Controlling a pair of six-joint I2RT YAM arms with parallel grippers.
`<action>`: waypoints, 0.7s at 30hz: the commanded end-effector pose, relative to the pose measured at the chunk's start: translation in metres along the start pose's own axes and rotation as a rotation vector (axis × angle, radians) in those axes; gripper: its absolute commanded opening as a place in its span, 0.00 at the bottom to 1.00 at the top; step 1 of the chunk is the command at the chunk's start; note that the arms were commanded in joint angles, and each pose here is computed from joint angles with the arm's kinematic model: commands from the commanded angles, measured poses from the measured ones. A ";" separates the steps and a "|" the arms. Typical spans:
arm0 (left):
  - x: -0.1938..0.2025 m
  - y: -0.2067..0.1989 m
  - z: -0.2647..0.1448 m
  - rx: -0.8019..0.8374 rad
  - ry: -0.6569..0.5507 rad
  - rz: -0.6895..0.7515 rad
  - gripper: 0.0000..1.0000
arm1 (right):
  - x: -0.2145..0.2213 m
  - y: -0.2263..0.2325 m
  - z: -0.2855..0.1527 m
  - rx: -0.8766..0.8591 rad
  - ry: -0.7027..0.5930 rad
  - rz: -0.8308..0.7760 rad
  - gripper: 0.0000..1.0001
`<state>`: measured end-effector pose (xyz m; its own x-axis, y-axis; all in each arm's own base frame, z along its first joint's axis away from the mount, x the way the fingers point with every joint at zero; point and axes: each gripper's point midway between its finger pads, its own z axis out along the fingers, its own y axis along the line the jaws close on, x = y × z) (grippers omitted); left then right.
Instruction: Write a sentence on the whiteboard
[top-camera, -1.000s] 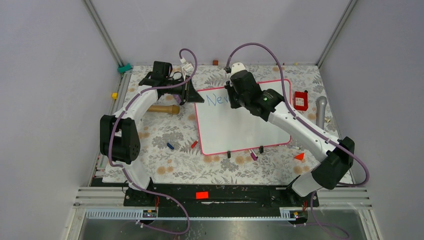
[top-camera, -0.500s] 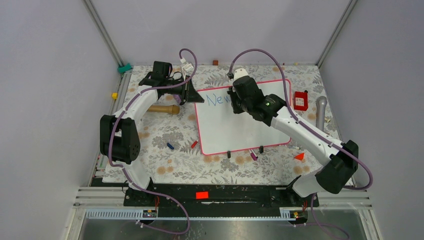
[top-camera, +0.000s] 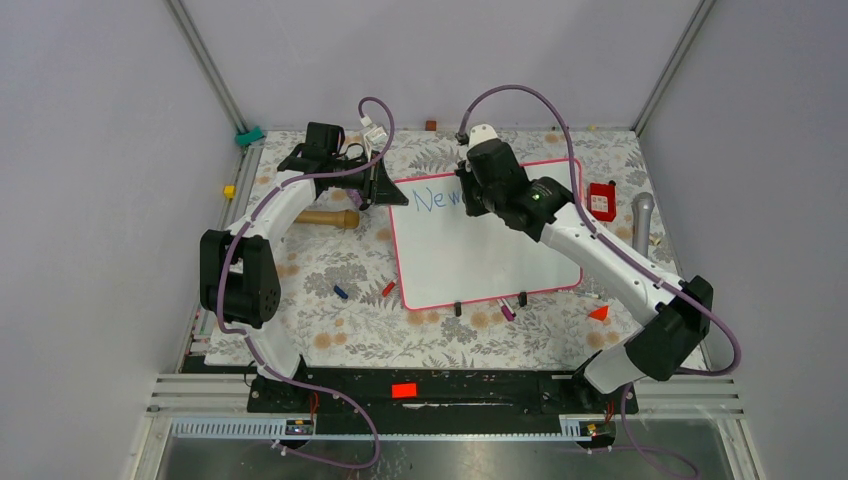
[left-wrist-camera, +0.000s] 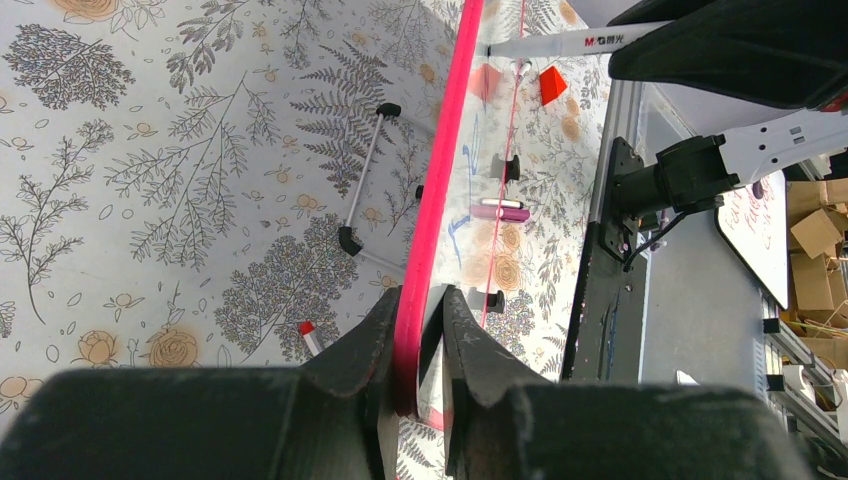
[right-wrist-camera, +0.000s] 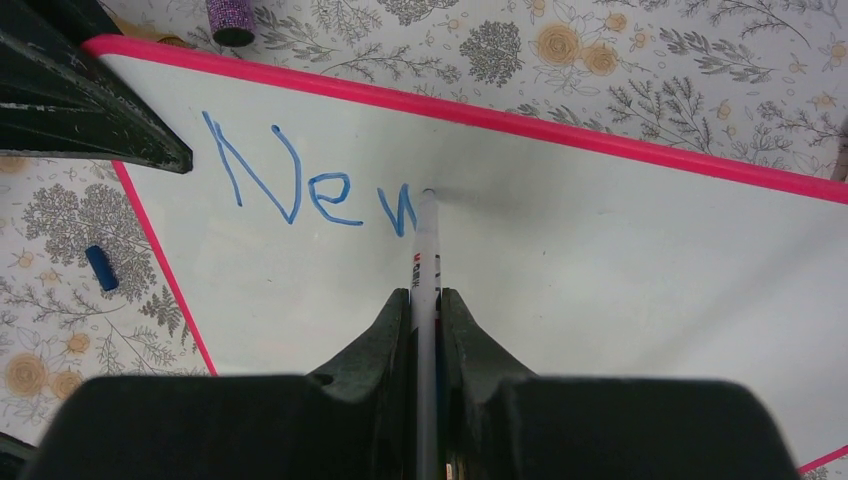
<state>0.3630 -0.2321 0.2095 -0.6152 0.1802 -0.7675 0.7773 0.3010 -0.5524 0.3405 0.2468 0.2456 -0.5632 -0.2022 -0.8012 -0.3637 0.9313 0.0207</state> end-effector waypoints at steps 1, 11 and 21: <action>0.024 0.040 0.005 -0.189 0.086 0.109 0.08 | -0.020 -0.009 0.002 0.027 -0.044 0.014 0.00; 0.027 0.043 0.007 -0.185 0.090 0.093 0.08 | -0.035 -0.011 -0.034 -0.021 -0.159 0.025 0.00; 0.023 0.040 0.004 -0.191 0.083 0.105 0.08 | -0.023 -0.048 -0.043 0.077 -0.178 0.044 0.00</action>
<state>0.3625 -0.2326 0.2098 -0.6150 0.1804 -0.7676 0.7778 0.2983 -0.5532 0.3268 0.2069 0.2851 -0.4586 -0.1238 -0.8800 -0.3309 0.9428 0.0398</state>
